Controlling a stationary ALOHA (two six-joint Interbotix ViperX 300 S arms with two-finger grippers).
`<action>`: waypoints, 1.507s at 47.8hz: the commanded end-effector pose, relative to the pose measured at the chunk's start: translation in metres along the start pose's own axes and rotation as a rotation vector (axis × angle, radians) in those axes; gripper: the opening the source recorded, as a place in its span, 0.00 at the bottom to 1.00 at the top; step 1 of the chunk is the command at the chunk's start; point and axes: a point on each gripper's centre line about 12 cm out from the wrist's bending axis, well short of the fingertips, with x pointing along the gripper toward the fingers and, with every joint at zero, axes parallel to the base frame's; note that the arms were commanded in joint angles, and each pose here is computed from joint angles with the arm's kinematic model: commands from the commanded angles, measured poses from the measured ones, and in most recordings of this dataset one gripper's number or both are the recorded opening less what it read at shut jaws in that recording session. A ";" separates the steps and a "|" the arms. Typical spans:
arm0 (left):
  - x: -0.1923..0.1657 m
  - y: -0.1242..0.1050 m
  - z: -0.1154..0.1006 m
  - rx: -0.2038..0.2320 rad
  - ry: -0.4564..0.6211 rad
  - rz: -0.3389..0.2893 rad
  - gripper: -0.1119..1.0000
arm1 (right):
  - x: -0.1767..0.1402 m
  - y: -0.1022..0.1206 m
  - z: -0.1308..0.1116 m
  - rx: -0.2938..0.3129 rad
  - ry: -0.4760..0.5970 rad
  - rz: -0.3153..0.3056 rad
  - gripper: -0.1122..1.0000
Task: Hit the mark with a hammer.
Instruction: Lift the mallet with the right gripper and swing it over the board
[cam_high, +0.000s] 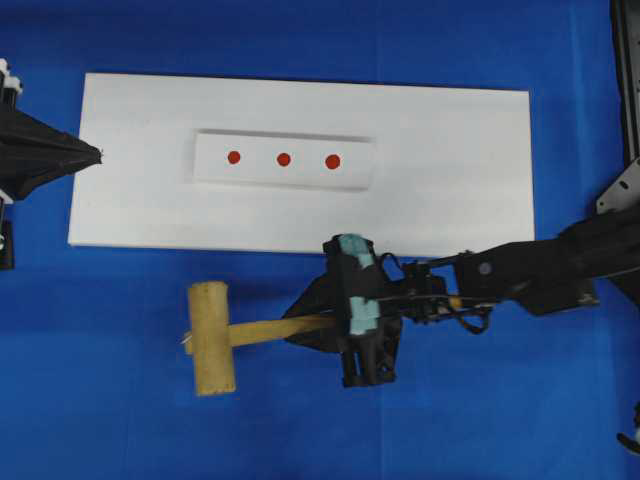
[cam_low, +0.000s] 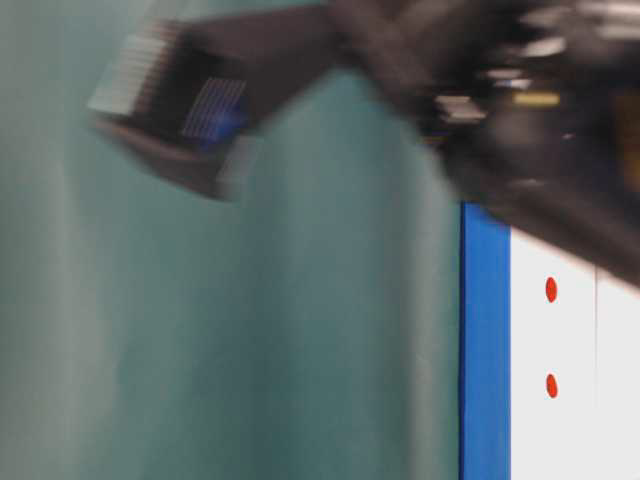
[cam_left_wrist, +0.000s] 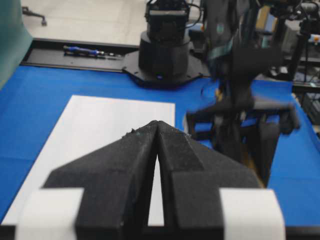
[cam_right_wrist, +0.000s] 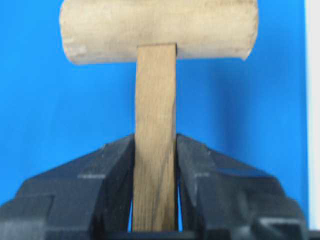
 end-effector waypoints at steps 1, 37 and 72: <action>0.002 0.000 0.004 -0.003 -0.008 0.003 0.10 | -0.023 0.015 0.040 0.006 -0.092 0.040 0.19; 0.001 0.000 0.001 -0.005 0.017 0.003 0.10 | -0.053 -0.048 0.092 -0.017 -0.150 -0.103 0.19; 0.002 0.001 0.000 -0.005 0.020 0.004 0.10 | -0.067 -0.098 0.120 -0.229 -0.242 -0.235 0.19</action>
